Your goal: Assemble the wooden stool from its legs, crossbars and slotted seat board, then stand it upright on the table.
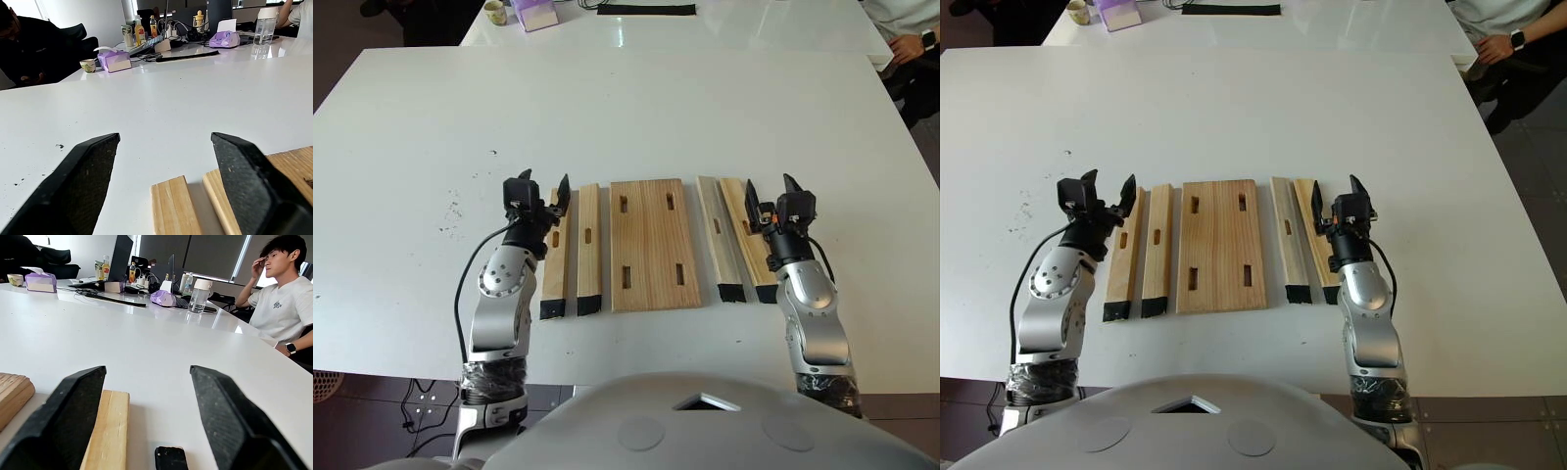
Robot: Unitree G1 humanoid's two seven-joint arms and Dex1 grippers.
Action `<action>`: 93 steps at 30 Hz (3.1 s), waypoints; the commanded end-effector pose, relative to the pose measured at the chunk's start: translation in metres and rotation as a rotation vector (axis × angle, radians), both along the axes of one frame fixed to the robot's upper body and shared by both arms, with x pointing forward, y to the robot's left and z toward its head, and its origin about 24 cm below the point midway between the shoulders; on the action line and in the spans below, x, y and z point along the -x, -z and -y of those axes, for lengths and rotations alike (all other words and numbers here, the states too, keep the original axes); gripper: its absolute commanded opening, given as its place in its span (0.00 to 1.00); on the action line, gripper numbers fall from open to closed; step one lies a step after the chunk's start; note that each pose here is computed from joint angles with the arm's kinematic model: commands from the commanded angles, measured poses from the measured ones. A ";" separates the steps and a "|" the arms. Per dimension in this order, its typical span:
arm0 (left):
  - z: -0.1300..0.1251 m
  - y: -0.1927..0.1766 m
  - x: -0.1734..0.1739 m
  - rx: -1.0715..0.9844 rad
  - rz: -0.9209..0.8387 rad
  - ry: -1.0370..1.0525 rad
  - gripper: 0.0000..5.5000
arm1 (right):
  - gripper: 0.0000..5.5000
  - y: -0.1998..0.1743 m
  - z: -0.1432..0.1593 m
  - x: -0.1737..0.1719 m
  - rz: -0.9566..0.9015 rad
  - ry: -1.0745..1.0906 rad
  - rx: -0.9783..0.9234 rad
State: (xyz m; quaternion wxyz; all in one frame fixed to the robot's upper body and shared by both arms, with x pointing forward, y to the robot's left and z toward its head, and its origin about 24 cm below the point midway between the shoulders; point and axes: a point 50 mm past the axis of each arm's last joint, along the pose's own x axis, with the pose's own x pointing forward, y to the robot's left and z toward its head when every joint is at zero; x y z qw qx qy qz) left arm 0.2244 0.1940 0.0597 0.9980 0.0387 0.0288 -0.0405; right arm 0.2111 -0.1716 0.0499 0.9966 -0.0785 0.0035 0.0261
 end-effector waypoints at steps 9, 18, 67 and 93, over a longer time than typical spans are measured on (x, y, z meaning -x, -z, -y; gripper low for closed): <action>-0.007 0.002 0.000 0.000 -0.032 -0.023 0.63 | 0.58 0.000 0.004 0.000 -0.012 0.014 0.033; -0.014 0.000 0.005 -0.037 -0.044 -0.022 0.63 | 0.58 -0.004 0.009 0.005 0.003 0.044 0.056; -0.104 -0.004 0.085 -0.128 -0.708 0.307 0.63 | 0.58 -0.016 0.012 0.067 0.021 0.373 0.004; -0.069 0.063 0.101 0.154 -0.771 0.059 0.34 | 0.57 -0.029 0.020 0.039 0.031 0.227 0.049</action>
